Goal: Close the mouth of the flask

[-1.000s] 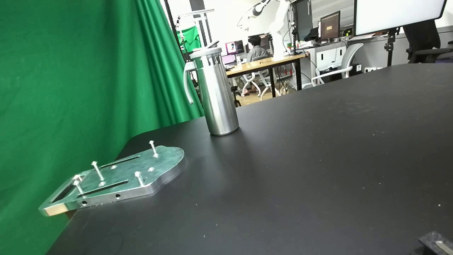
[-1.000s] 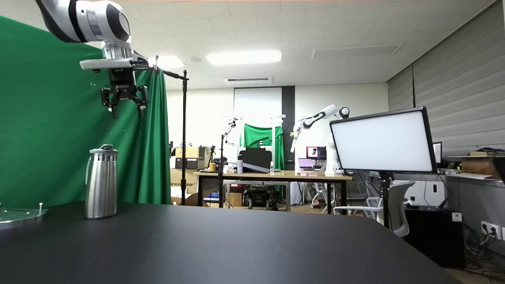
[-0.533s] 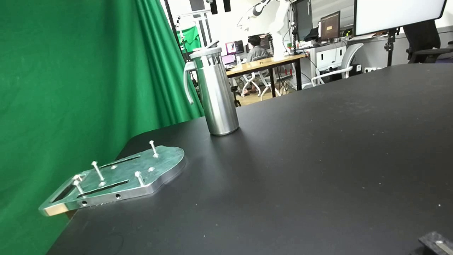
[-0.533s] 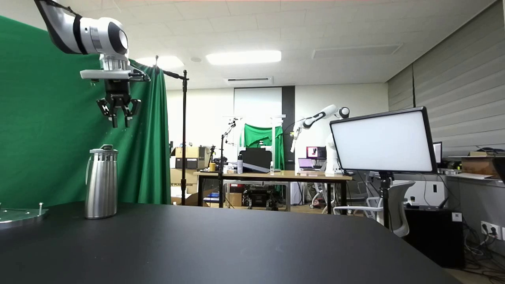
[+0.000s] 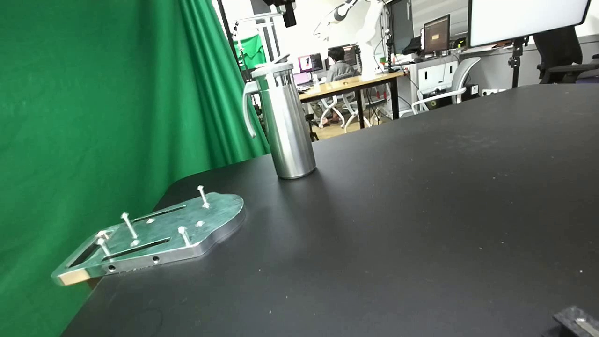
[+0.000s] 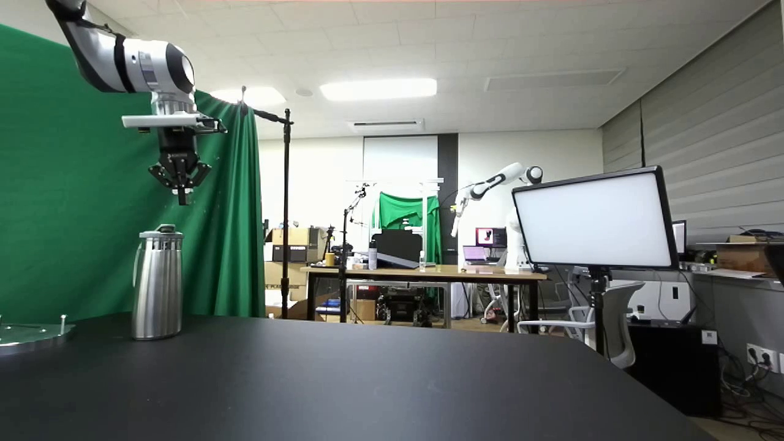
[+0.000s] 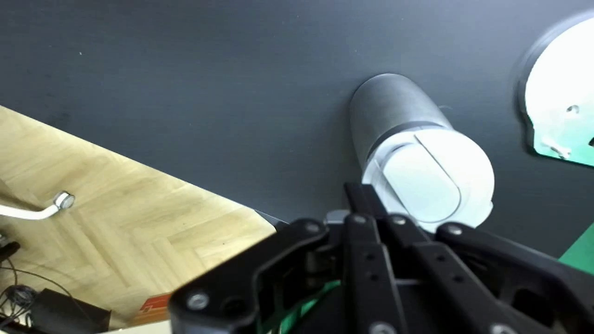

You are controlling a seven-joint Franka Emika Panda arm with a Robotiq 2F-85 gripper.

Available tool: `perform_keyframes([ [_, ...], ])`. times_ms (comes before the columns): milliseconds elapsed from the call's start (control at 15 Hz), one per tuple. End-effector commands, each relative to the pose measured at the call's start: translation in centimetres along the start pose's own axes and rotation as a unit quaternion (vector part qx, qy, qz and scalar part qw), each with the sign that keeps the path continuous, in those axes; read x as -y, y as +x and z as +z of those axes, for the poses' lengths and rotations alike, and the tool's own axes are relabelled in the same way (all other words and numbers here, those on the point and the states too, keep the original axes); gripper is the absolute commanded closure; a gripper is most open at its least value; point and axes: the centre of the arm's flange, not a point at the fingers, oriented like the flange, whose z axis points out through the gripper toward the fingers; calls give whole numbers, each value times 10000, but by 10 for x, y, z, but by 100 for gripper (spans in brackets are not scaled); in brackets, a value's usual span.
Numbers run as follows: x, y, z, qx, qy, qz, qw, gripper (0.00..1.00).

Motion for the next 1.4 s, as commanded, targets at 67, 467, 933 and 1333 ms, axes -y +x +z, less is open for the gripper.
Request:
perform_keyframes([
  [67,2,23,7,247,-93,-72,9996,100],
  [467,16,28,21,455,-67,-169,9988,100],
  [933,23,30,29,580,-37,-205,9981,100],
  [1333,27,30,45,559,113,-215,9981,100],
])
